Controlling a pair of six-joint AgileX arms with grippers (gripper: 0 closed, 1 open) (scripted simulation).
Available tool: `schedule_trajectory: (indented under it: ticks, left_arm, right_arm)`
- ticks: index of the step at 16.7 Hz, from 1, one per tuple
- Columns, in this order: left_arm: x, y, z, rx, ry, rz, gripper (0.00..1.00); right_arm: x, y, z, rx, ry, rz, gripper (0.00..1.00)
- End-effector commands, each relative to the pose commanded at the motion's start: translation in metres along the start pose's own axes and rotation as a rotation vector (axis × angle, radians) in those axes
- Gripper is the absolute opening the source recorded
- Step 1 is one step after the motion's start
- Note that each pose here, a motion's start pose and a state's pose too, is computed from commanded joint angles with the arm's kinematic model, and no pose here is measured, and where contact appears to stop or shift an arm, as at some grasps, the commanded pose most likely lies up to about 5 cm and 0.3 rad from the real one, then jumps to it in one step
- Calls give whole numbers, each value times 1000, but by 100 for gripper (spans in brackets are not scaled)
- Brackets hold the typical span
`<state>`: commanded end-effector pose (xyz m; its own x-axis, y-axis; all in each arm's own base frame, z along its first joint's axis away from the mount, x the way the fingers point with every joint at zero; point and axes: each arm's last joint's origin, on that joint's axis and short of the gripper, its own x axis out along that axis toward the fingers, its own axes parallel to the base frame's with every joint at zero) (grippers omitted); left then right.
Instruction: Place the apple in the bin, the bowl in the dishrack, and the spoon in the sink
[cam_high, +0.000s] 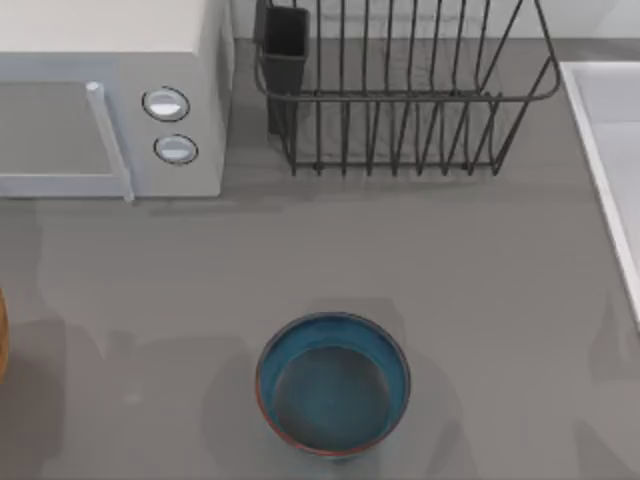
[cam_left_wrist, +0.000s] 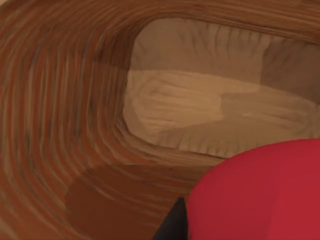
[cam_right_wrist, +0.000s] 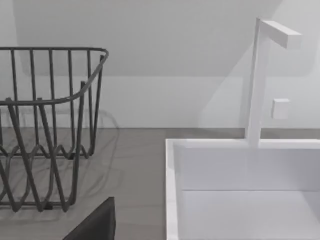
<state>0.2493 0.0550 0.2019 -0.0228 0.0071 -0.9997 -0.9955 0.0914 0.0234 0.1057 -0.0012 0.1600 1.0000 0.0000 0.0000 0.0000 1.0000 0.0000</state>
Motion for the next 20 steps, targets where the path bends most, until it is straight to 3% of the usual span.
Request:
schedule_trajectory:
  ticks: [7, 17, 20]
  left_arm:
    - [0, 0, 0, 0, 0, 0, 98]
    - [0, 0, 0, 2, 0, -2, 100]
    - [0, 7, -5, 67, -18, -56, 100]
  right_arm:
    - [0, 0, 0, 0, 0, 0, 100]
    - [0, 0, 0, 0, 0, 0, 100]
    - [0, 0, 0, 0, 0, 0, 100]
